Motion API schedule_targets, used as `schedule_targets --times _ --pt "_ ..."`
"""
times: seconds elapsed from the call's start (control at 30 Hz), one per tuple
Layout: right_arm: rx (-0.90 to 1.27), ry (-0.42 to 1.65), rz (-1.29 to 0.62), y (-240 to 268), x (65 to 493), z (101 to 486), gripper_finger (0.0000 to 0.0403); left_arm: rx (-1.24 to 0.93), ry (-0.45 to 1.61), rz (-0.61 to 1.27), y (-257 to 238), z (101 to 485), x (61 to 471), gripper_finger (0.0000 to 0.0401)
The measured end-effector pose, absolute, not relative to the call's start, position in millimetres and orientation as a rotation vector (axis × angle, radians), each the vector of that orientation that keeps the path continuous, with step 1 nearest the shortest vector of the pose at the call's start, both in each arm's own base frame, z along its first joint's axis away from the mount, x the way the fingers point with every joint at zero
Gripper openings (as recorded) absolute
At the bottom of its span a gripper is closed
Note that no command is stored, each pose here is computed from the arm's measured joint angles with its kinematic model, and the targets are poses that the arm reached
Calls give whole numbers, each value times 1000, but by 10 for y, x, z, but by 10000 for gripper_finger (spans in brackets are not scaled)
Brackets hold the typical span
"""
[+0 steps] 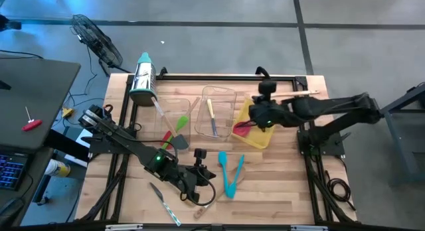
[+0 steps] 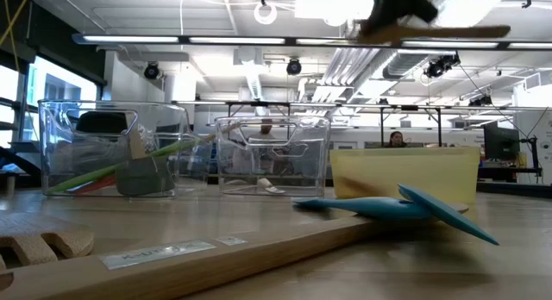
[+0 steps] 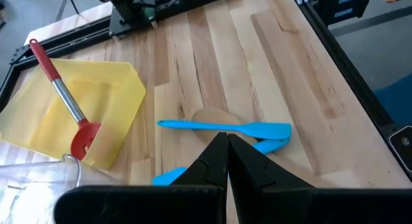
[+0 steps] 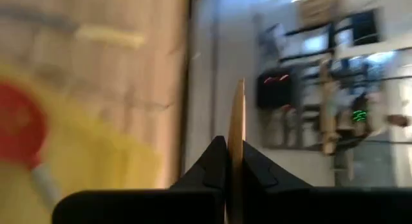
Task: Pick & Place Kitchen Items
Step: Put the brown serving spork into the yellow bin
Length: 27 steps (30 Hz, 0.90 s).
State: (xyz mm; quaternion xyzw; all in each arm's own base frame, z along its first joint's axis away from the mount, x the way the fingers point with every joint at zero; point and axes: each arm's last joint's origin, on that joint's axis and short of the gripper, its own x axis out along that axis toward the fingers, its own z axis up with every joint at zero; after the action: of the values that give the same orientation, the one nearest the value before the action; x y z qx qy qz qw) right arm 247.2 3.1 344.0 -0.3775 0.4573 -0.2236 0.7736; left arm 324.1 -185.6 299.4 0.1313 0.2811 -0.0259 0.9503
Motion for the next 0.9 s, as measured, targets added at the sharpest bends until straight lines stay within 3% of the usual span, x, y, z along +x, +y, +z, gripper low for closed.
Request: schedule_targets --times 0.4,0.9 --pt "-840 1269 -228 13 2629 2263 5 283 572 -21 -1842 2992 3238 3" --pt "-853 1423 -26 52 2848 1600 5 244 589 16 -1721 2983 3296 3"
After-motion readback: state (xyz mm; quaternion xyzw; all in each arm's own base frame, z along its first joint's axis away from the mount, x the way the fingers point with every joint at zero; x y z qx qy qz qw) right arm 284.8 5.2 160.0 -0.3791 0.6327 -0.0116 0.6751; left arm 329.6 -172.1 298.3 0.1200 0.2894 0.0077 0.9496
